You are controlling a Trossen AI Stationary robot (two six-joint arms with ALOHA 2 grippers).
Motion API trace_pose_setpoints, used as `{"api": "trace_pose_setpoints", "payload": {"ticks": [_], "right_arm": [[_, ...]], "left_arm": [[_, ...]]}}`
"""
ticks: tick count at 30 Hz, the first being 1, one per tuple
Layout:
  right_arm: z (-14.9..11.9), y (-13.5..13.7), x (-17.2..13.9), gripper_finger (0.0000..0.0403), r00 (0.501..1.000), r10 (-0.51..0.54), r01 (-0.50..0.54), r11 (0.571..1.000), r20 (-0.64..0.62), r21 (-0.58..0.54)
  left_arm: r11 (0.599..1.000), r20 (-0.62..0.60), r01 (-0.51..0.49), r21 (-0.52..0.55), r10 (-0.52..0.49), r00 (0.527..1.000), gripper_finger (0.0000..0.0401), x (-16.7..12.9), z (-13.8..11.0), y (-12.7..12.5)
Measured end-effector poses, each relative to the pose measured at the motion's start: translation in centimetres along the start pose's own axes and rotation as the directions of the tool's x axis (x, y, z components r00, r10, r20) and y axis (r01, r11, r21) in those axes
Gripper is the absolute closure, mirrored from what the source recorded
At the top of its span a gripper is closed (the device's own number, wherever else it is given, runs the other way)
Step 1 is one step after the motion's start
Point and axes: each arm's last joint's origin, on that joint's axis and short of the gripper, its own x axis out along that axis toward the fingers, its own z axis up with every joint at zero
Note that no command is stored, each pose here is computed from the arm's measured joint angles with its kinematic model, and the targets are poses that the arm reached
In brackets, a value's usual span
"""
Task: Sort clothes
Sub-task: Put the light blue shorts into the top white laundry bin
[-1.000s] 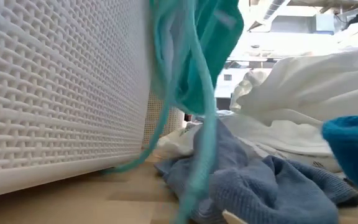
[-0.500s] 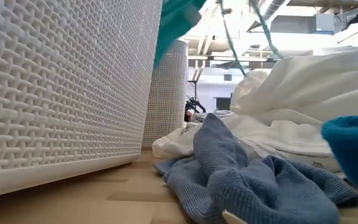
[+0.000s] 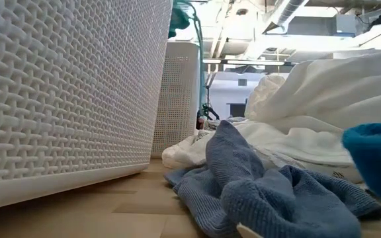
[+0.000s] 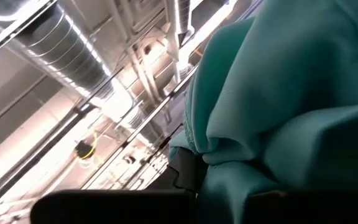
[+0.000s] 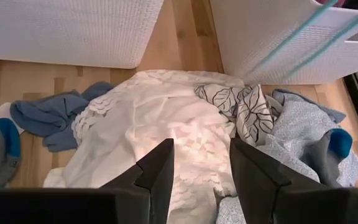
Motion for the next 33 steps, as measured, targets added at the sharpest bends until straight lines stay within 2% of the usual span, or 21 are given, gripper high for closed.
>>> {"api": "trace_pose_setpoints", "payload": {"ticks": [11, 14, 19, 24, 29, 33], "right_arm": [[-0.1, 0.2, -0.1, 0.0233, 1.000, 0.007, -0.007, 1.000, 0.004, 0.008], [-0.1, 0.2, -0.1, 0.0233, 1.000, 0.007, -0.007, 1.000, 0.004, 0.015], [-0.2, 0.5, -0.3, 0.0233, 1.000, 0.016, -0.016, 1.000, 0.008, 0.010], [-0.2, 0.8, -0.5, 0.0233, 0.999, 0.029, -0.029, 1.000, 0.018, 0.012], [-0.2, 0.8, -0.5, 0.0233, 0.999, 0.033, -0.034, 0.999, 0.024, 0.018], [-0.1, 0.9, -0.5, 0.0233, 0.999, 0.040, -0.041, 0.999, 0.035, 0.027]], "left_arm": [[0.994, -0.091, -0.094, 0.050, 0.099, 0.991, 0.0394, 2.0, -1.6, 0.2], [0.995, -0.106, -0.067, 0.077, 0.075, 0.992, 0.0394, 2.5, -1.9, -0.4], [0.980, -0.141, 0.122, 0.155, -0.101, 0.985, 0.0392, 2.8, -2.5, -3.4], [0.945, -0.231, 0.311, 0.105, -0.281, 0.931, 0.0393, 2.6, -4.3, -6.6], [0.875, -0.309, 0.483, -0.031, -0.468, 0.828, 0.0393, 2.1, -6.8, -8.5], [0.781, -0.343, 0.594, -0.192, -0.621, 0.705, 0.0393, 2.1, -8.9, -9.3]]}}
